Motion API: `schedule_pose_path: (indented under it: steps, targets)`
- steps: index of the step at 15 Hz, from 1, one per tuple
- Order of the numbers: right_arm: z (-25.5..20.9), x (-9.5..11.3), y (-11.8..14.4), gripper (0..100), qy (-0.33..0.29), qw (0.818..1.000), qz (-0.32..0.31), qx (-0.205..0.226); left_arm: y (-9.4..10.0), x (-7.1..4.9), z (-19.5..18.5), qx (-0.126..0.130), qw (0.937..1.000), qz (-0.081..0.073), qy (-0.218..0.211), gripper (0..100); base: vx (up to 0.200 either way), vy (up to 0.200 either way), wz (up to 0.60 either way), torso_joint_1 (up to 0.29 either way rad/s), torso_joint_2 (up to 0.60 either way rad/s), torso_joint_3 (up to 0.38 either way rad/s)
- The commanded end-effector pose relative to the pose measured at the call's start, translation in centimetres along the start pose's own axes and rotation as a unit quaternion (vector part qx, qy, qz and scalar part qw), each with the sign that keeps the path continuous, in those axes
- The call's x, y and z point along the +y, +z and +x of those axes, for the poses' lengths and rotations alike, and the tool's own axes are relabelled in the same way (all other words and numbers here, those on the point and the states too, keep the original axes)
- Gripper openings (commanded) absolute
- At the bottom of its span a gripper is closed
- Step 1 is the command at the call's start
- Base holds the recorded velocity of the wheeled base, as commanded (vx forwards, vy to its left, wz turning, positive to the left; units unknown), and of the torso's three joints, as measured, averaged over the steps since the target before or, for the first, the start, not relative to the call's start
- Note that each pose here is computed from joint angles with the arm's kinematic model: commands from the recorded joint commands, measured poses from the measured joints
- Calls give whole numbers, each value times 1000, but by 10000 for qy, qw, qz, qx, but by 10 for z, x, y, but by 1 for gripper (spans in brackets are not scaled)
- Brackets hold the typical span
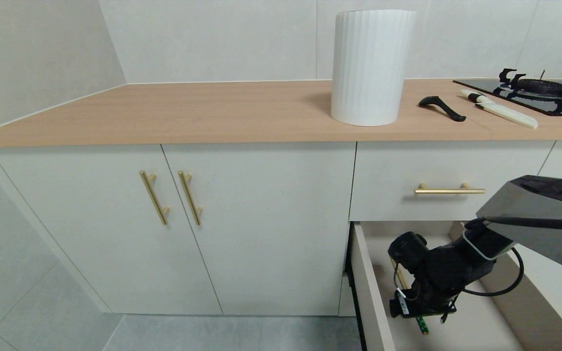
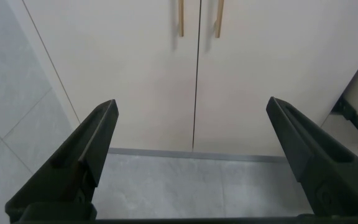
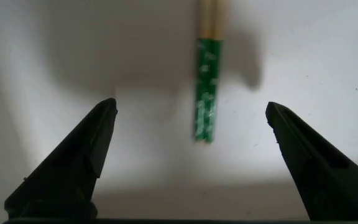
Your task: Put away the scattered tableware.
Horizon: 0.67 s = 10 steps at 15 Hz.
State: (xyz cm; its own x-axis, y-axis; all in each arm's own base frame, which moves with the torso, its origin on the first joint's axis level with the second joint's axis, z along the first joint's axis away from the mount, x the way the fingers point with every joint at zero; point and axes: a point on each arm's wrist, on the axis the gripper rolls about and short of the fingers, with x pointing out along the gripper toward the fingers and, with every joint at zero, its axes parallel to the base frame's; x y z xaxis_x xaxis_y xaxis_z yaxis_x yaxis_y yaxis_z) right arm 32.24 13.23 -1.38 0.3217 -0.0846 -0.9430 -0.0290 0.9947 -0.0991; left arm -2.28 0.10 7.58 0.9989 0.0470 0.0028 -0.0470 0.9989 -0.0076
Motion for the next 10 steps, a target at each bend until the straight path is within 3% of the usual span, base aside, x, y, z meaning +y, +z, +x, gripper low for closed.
schedule_pose_path:
  steps: [1, 5, 10]
  targets:
    - [-19, -1, 4, 100, 114, 9996, 32, -242, 0, 0, 0, -2, 10000, -1, 3, 100, 0, 0, 0, 0, 0, 0]
    - [-21, -1, 7, 100, 120, 9993, 82, -334, 0, 0, 0, -2, 10000, -1, 3, 100, 0, 0, 0, 0, 0, 0]
    - [-61, -10, 12, 100, 201, 9950, 220, -948, 0, 0, 0, -2, 10000, -1, 3, 100, 0, 0, 0, 0, 0, 0]
